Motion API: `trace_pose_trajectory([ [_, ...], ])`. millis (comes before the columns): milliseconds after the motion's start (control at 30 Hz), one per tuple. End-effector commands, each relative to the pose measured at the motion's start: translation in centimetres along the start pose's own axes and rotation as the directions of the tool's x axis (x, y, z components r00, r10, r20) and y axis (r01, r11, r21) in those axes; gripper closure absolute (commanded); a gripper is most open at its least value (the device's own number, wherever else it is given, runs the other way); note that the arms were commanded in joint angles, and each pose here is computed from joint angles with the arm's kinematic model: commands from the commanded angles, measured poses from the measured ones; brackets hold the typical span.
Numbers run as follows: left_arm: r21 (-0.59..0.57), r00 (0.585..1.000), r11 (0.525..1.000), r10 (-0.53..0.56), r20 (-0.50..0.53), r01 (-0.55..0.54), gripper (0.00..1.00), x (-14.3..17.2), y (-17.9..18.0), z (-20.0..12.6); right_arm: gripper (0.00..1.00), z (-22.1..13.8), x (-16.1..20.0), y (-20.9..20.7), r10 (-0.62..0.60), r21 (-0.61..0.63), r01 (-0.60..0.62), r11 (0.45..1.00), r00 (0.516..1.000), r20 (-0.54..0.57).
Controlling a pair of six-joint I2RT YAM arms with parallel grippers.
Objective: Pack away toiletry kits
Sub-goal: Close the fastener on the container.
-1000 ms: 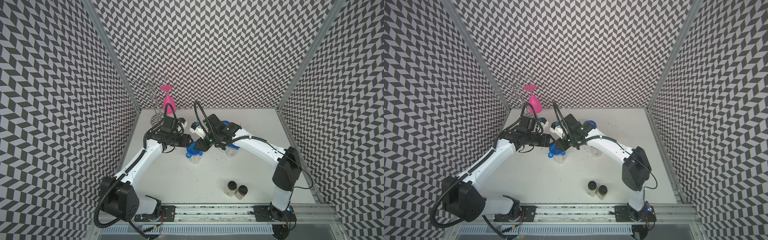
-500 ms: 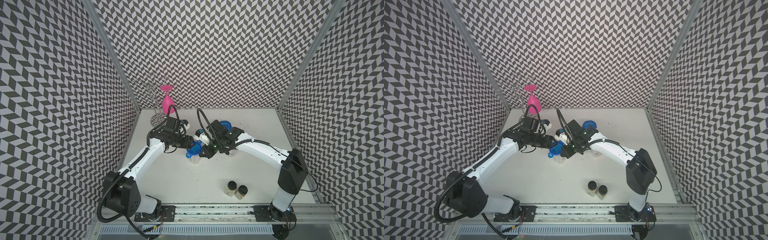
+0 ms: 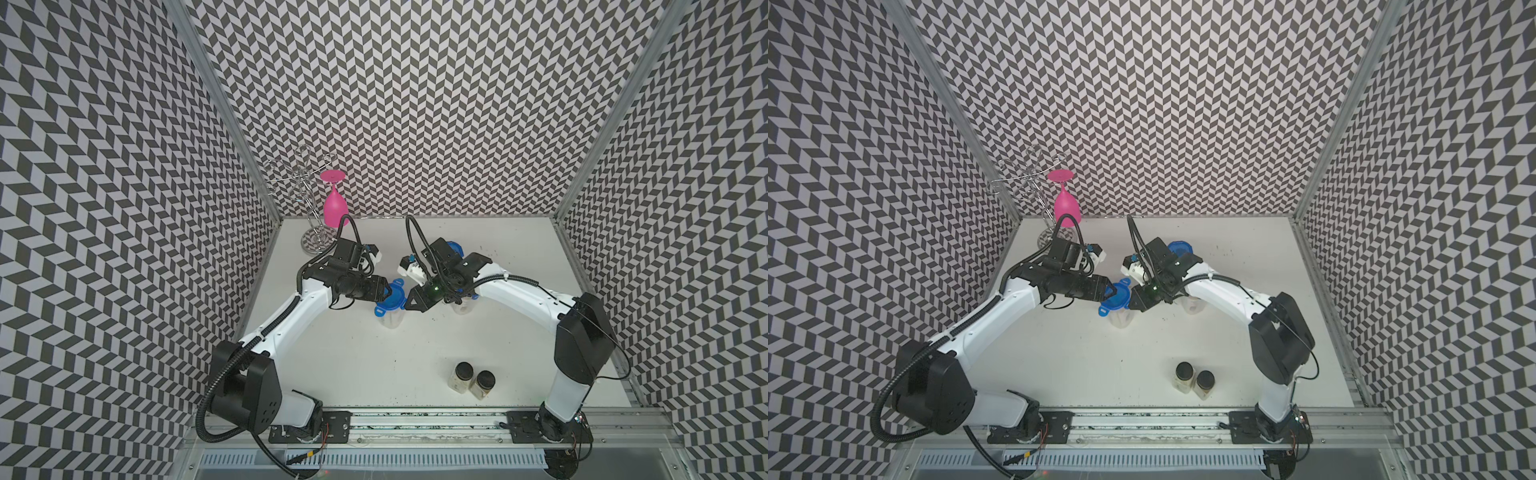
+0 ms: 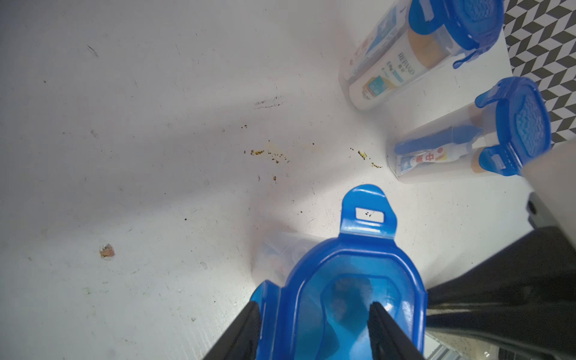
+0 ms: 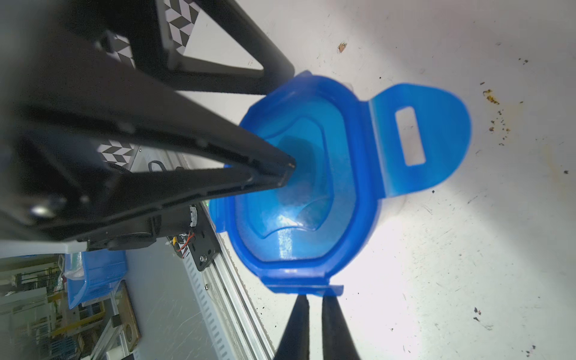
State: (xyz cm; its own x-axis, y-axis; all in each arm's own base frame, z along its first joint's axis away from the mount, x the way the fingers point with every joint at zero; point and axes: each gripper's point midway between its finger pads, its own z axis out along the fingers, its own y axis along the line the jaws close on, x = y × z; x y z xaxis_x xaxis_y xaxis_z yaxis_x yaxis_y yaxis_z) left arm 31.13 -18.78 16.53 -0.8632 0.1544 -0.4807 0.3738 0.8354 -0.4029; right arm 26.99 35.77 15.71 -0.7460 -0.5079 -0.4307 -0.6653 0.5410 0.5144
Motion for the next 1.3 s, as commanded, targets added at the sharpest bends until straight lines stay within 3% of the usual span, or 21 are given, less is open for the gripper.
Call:
trace_pose_trajectory([
  [0, 0.003, 1.0, 1.0, 0.019, -0.001, -0.019, 0.41, 0.0, -0.4, -0.1, 0.89, -0.3, -0.8, 0.5, -0.022, -0.02, 0.023, 1.0, 0.999, 0.041],
  [533, -0.14, 0.995, 0.987, 0.068, -0.066, -0.077, 0.4, 1.3, 0.2, 0.9, 0.88, -0.4, -0.4, -0.4, 0.013, -0.007, -0.013, 1.0, 0.999, 0.039],
  [1267, 0.049, 0.993, 0.999, -0.014, -0.118, 0.02, 0.43, 3.9, -1.9, 2.5, 0.88, 1.1, -3.5, -1.4, 0.013, -0.058, -0.008, 0.998, 0.996, 0.085],
])
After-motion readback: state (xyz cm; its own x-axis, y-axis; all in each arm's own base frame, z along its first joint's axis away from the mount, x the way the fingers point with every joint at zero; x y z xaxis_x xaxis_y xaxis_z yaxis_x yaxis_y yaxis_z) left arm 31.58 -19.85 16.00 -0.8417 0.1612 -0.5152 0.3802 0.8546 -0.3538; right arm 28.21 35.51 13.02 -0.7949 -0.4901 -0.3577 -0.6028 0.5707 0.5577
